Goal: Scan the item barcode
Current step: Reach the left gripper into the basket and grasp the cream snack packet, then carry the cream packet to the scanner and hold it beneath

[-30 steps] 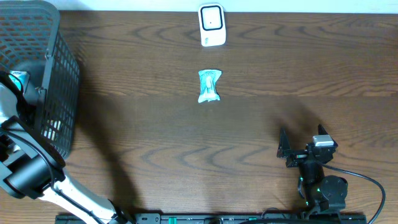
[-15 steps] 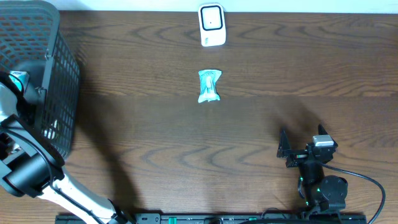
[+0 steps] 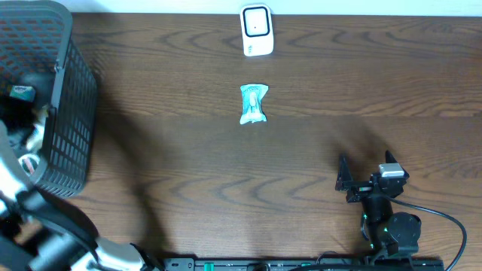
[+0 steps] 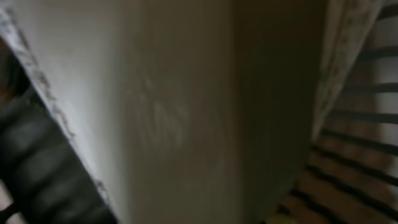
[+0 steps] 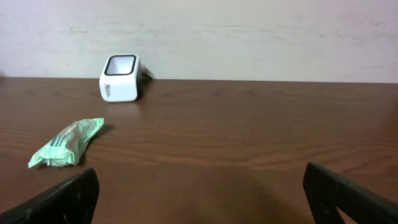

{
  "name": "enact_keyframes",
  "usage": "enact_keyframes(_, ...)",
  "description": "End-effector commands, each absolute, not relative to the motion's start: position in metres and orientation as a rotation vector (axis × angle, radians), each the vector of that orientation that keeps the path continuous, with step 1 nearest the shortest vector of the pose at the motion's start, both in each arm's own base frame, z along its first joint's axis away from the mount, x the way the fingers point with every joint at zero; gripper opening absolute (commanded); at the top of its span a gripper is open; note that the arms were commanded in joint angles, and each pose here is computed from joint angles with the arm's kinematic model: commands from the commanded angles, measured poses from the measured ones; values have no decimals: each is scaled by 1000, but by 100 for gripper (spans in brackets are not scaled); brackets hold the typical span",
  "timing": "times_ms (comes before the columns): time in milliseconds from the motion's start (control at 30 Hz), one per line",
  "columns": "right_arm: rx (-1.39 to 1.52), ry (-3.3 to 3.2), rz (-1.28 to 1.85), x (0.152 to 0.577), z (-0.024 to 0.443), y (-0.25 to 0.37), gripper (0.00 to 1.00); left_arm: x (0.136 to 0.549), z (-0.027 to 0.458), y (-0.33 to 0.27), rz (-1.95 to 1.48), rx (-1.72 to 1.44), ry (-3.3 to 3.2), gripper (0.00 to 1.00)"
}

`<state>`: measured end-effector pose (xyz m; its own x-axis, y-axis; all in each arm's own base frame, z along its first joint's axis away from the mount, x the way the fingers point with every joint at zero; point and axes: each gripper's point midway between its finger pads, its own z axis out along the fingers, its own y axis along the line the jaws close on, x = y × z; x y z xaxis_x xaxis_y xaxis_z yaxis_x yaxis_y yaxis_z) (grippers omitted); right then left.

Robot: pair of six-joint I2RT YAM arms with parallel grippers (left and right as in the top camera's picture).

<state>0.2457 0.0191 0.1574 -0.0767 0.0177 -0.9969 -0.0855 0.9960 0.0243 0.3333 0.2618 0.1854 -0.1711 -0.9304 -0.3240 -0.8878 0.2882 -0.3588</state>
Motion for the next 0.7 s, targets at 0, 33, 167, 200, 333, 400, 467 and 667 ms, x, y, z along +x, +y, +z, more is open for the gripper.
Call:
enact_keyframes(0,-41,1646,96,245,157,19,99,346,255,245,-262,-1452,1942,8)
enact_keyframes(33,-41,1646,96,245,157,19,99,347,270,243,-271,-1418,1906,8)
enact_keyframes(167,-41,1646,96,245,157,19,99,349,333,226,-328,-1256,1775,7)
enact_keyframes(200,-41,1646,96,245,157,19,99,352,350,217,-359,-1190,1752,8)
enact_keyframes(333,-41,1646,96,245,157,19,99,360,404,177,-465,-955,1690,7)
enact_keyframes(400,-41,1646,96,245,157,19,99,362,427,153,-505,-841,1666,7)
enact_keyframes(467,-41,1646,97,245,157,20,99,363,443,129,-522,-735,1664,8)
enact_keyframes(667,-41,1646,97,245,157,20,99,369,447,25,-504,-253,1803,7)
